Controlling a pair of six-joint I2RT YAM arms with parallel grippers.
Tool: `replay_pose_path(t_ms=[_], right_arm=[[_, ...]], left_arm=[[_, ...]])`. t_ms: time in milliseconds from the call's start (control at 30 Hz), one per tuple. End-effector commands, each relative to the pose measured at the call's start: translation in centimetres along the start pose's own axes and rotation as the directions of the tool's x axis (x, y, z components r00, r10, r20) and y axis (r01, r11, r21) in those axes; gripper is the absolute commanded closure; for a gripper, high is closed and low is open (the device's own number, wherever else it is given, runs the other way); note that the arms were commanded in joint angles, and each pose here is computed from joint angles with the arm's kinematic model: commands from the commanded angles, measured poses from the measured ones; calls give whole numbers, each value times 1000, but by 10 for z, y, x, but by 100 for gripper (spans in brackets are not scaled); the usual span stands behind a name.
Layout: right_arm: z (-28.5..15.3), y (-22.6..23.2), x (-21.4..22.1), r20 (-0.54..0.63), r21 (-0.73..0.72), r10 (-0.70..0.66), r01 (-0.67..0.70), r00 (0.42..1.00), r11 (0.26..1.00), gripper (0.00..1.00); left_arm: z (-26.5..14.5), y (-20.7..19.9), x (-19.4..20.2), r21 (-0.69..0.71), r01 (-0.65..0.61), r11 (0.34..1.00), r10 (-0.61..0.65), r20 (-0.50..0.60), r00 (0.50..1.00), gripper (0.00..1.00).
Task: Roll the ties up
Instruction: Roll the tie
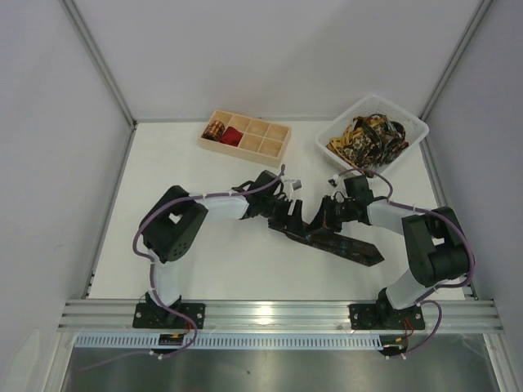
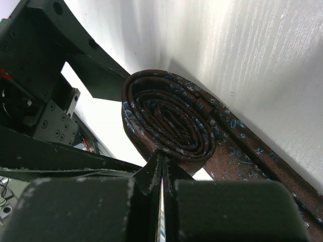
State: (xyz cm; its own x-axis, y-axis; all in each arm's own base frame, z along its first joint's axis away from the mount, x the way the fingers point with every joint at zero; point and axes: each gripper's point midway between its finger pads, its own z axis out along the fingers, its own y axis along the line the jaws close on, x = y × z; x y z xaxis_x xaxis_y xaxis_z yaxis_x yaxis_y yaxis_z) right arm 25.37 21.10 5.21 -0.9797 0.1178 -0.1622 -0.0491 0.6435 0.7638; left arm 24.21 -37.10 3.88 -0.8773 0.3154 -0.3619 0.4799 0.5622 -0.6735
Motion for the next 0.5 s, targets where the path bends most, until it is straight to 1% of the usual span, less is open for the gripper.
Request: replay_pose_path(t_ms=[0,133,300,467], right_arm=[[1,-19,1,10,75,-12,11,1000,997,100],[1,-21,2,7,78,-11,10,1000,997,100],[2,-21,1,6,73,-9,9,1000,997,100],[2,-20,1,8,68,-7,7,1000,998,100]], left_arm=[[7,-12,-8,60,-25,998,23,38,999,27],[11,-8,-7,48,-7,999,6,34,999,29],[13,-12,-14,68,-6,998,1,71,997,31],[16,-16,-12,79,-7,997,2,65,998,36]])
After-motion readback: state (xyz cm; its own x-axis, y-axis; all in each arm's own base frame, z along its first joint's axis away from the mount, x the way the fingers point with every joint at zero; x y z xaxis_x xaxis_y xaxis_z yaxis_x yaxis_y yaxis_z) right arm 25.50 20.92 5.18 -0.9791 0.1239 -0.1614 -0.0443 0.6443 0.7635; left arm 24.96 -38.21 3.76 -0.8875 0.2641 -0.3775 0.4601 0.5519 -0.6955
